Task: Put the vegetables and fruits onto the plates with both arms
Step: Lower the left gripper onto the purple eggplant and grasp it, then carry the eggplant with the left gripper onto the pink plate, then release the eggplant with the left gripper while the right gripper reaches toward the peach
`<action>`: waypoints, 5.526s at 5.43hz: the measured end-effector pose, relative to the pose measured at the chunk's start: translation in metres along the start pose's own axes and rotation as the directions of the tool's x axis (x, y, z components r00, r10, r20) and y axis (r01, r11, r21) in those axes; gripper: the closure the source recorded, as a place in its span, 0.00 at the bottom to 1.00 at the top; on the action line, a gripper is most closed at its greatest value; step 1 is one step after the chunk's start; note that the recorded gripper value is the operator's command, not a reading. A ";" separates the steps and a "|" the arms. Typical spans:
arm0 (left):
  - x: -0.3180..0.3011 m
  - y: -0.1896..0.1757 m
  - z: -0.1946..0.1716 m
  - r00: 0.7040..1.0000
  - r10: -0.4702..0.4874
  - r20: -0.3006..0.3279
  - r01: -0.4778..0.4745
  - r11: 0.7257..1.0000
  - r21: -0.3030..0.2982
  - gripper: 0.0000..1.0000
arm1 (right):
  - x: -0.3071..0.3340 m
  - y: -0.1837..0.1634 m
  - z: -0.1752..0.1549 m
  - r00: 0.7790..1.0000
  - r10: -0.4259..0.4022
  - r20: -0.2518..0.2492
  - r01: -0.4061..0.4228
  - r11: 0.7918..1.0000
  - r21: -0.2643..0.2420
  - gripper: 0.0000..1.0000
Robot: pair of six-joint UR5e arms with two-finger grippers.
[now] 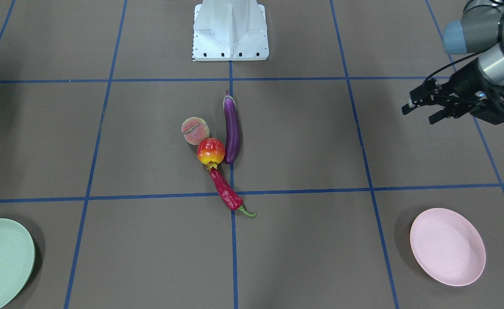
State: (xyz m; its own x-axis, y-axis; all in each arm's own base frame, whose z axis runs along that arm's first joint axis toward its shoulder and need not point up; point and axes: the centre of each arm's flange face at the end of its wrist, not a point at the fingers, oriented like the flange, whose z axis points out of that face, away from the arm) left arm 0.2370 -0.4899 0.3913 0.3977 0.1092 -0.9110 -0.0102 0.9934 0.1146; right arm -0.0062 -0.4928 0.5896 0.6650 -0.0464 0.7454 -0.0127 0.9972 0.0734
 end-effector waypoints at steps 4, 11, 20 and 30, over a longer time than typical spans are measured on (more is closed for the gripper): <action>0.279 0.023 0.190 0.988 0.069 0.141 -0.056 0.994 -0.093 0.00 | -0.007 -0.001 -0.001 0.999 -0.006 0.051 0.006 1.000 -0.010 0.00; 0.367 0.022 0.282 0.966 -0.004 0.259 0.024 0.997 -0.077 1.00 | -0.006 -0.002 0.007 0.997 0.000 0.073 0.002 1.000 -0.030 0.00; -0.123 -0.269 0.067 0.740 -0.539 0.402 0.484 0.842 0.239 0.85 | -0.049 -0.007 0.020 0.977 -0.117 0.178 0.120 0.993 -0.007 0.00; 0.156 -0.207 0.124 0.635 -0.768 0.079 0.758 0.640 0.127 0.00 | -0.433 -0.003 0.057 0.944 0.255 0.209 -0.241 0.966 -0.089 0.00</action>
State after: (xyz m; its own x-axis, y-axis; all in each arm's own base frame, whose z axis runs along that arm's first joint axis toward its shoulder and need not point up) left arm 0.4147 -0.6833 0.2744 0.3326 -0.6966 -0.6357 0.4114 0.7137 -0.5668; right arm -0.3366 -0.4788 0.3045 0.4687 0.1983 0.8608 -0.1067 0.9800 -0.1677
